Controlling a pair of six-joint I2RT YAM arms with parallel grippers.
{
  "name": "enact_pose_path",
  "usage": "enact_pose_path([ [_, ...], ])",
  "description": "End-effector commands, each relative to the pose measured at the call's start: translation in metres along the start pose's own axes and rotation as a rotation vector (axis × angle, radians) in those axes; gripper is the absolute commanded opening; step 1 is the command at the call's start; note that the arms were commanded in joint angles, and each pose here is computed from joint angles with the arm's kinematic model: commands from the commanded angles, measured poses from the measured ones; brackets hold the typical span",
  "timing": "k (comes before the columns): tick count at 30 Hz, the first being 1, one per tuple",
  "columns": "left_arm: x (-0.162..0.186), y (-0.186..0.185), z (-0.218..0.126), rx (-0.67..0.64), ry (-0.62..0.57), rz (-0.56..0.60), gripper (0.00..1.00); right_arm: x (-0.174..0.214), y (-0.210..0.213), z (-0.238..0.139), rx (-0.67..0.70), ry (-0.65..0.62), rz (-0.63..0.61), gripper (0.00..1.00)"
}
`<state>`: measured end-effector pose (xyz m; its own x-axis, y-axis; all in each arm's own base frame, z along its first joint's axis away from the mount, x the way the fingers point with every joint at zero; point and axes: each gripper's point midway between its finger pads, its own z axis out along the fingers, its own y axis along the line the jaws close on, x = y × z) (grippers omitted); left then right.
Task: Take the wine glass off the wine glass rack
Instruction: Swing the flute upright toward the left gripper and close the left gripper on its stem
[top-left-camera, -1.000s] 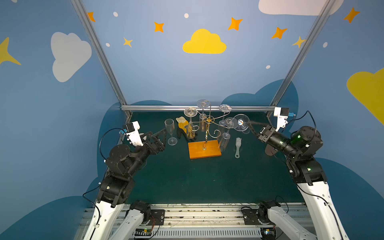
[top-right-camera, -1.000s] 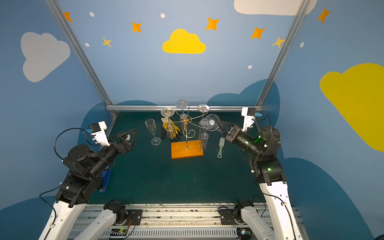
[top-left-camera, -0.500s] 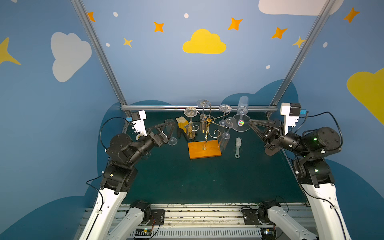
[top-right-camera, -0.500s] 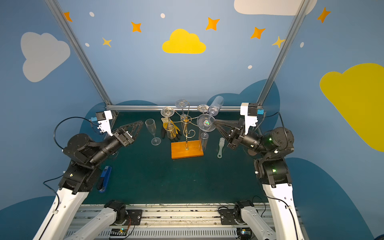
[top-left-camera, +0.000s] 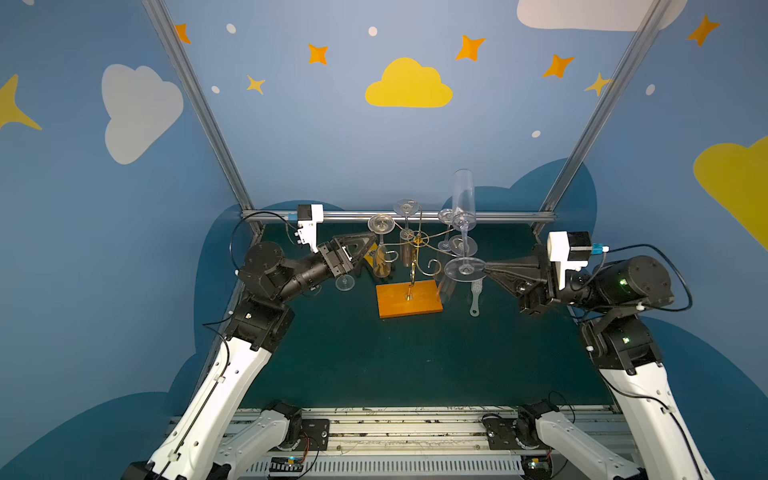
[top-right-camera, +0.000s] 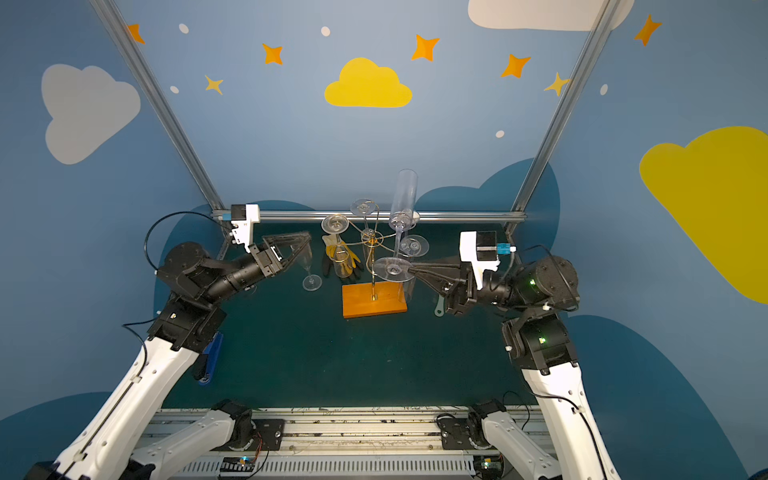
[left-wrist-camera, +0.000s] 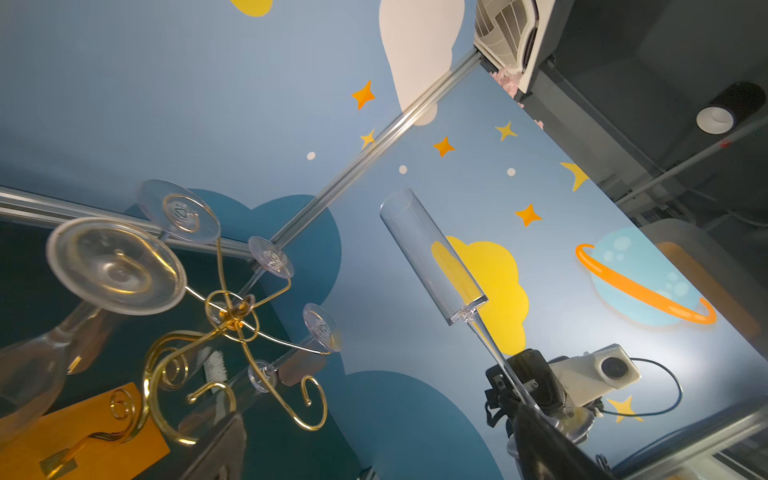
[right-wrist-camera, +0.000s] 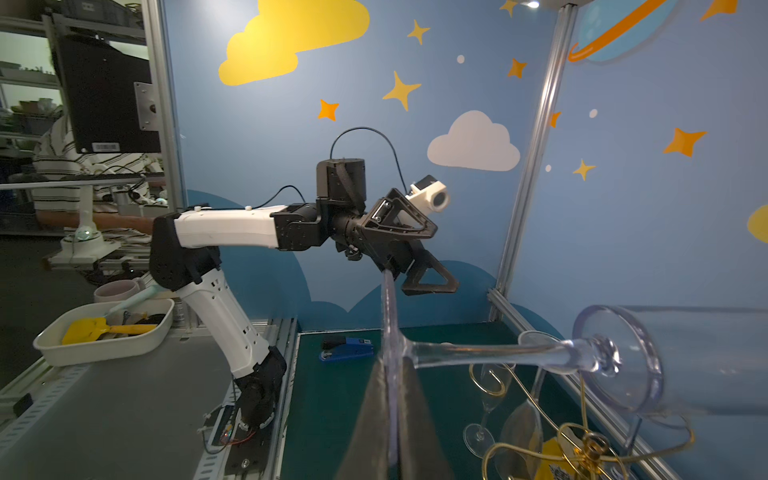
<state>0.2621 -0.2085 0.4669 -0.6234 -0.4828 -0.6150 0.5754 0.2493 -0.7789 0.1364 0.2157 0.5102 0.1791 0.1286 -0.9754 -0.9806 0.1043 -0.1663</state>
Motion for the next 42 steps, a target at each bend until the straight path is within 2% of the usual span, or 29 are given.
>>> enact_pose_path([
  [1,0.004,-0.033,0.005,0.113,0.042,0.036,0.98,0.008,0.003,0.009,-0.026,0.006,-0.126,0.00],
  [8,0.029,-0.041,0.019,0.175,0.118,0.051,0.96,0.025,0.004,0.025,-0.066,0.020,-0.176,0.00],
  [13,0.044,-0.042,0.030,0.213,0.156,0.016,0.90,0.037,0.005,0.036,-0.070,0.035,-0.209,0.00],
  [31,0.077,-0.051,0.050,0.296,0.271,-0.054,0.45,0.065,0.020,0.052,-0.093,0.112,-0.356,0.00],
  [37,0.086,-0.052,0.051,0.295,0.309,-0.071,0.35,0.070,0.022,0.053,-0.086,0.130,-0.408,0.00],
  [42,0.094,-0.050,0.052,0.291,0.342,-0.085,0.22,0.074,0.025,0.052,-0.085,0.154,-0.435,0.00],
])
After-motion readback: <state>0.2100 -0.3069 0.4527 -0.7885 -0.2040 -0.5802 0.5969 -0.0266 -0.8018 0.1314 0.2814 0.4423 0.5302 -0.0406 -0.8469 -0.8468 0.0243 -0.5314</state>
